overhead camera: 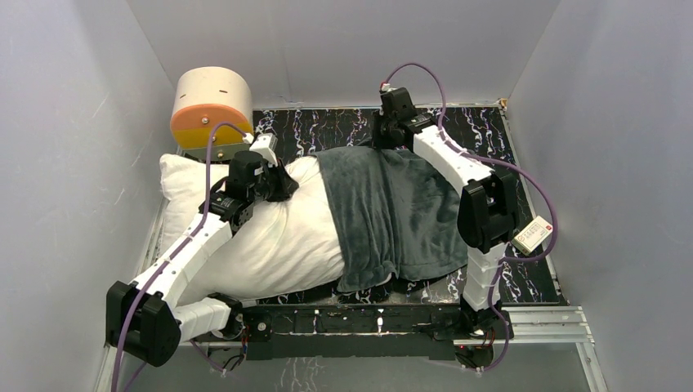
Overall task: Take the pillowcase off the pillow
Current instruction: Remove the pillow from the pillowcase.
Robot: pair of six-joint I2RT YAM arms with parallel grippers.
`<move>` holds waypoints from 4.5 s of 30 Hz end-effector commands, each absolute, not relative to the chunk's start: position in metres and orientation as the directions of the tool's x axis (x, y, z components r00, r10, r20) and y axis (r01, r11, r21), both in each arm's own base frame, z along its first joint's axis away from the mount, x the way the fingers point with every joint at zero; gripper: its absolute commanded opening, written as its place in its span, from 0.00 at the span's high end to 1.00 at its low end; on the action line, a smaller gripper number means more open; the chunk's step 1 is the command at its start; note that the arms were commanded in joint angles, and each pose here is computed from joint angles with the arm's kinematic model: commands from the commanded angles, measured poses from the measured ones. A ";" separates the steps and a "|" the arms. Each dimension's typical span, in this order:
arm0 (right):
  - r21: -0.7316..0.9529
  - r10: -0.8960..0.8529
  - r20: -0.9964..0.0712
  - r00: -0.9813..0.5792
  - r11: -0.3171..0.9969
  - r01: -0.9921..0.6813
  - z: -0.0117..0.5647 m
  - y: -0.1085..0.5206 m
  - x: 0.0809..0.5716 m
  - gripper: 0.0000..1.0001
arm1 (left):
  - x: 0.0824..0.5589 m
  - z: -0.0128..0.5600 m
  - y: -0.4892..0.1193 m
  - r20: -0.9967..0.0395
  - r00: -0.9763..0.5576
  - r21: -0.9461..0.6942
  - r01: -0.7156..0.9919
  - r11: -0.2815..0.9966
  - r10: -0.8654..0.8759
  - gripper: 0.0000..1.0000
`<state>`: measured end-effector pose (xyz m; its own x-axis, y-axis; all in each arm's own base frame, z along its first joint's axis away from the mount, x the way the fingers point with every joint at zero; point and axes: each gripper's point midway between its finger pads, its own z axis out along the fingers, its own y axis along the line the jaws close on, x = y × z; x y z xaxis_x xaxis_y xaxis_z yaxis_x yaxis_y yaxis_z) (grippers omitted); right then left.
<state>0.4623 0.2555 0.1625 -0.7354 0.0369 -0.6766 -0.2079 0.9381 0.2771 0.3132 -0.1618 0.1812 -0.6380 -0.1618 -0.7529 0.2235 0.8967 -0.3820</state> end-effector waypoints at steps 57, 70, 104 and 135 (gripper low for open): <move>0.416 0.028 -0.749 -0.662 0.797 -0.437 0.254 0.234 0.325 0.20 | 0.284 0.166 -0.129 -0.652 -0.740 -0.291 0.049 0.955 -0.161 1.00; 0.134 -0.218 -0.664 -0.716 0.907 -0.400 0.142 0.250 0.236 0.42 | 0.282 0.169 -0.129 -0.653 -0.739 -0.299 0.047 0.953 -0.168 1.00; 0.462 -0.124 -0.536 -0.835 0.785 -0.413 0.174 0.233 0.144 0.23 | 0.305 0.182 -0.118 -0.651 -0.739 -0.230 -0.028 0.973 -0.175 1.00; 0.586 0.184 -0.578 -0.795 0.772 -0.248 0.184 0.184 0.209 0.32 | 0.305 0.173 -0.098 -0.655 -0.748 -0.138 -0.020 0.990 -0.106 1.00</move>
<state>0.2167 0.1243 0.1291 -0.8043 0.2964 -0.5150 0.1044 0.9237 0.3685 0.3266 -0.1306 0.1916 -0.6962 -0.1485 -0.7023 0.0439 0.9677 -0.2481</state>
